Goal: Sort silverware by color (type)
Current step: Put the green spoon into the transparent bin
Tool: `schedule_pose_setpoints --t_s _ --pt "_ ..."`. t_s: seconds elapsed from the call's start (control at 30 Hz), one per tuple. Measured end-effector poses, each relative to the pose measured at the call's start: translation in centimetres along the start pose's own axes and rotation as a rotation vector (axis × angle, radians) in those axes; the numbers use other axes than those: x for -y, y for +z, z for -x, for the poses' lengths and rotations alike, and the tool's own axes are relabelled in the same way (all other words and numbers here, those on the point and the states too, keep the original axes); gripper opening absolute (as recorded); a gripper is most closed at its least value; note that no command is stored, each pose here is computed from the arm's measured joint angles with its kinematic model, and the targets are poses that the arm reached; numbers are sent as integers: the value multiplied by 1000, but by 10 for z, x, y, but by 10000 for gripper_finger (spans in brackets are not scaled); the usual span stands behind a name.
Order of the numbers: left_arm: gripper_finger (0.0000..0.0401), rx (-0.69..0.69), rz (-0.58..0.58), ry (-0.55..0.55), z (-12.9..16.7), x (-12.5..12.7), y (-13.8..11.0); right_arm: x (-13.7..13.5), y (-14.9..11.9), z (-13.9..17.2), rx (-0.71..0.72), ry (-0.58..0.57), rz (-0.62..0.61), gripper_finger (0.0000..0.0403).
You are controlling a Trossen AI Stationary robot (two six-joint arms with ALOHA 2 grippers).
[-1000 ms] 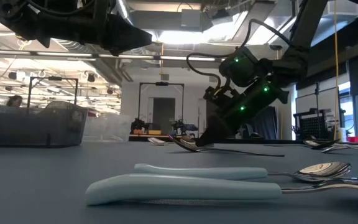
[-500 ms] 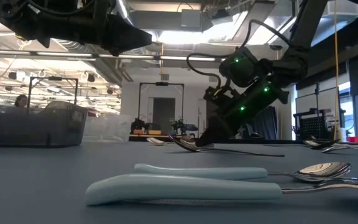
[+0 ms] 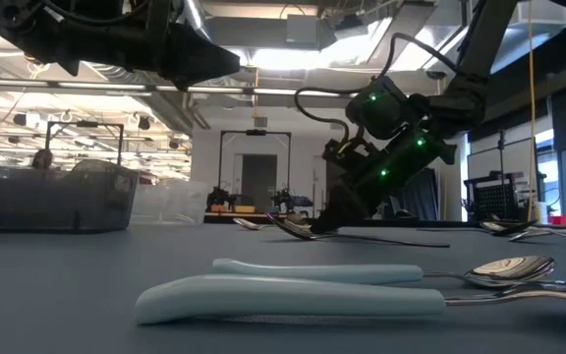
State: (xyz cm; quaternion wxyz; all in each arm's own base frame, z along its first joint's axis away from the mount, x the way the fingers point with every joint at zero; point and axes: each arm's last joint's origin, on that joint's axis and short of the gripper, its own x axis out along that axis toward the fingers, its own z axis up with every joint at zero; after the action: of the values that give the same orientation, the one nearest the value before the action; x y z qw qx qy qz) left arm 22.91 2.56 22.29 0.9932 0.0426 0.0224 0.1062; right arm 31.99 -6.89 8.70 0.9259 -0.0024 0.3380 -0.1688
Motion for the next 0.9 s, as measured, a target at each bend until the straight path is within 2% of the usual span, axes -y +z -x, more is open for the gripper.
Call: schedule_pose_setpoints --t_s 0.13,0.33,0.53,0.7,0.9 --pt "110 0 0 0 0 0 0 0 1 0 5 -4 40 12" --pt "110 1 29 -10 0 0 0 1 3 3 10 -24 85 24" --pt "110 0 58 -38 0 1 0 2 10 17 -9 -36 126 8" --pt "110 -26 78 -22 0 1 -3 1 16 36 46 -116 153 9" --pt "124 -53 79 41 0 -1 -5 5 21 65 131 -144 149 9"
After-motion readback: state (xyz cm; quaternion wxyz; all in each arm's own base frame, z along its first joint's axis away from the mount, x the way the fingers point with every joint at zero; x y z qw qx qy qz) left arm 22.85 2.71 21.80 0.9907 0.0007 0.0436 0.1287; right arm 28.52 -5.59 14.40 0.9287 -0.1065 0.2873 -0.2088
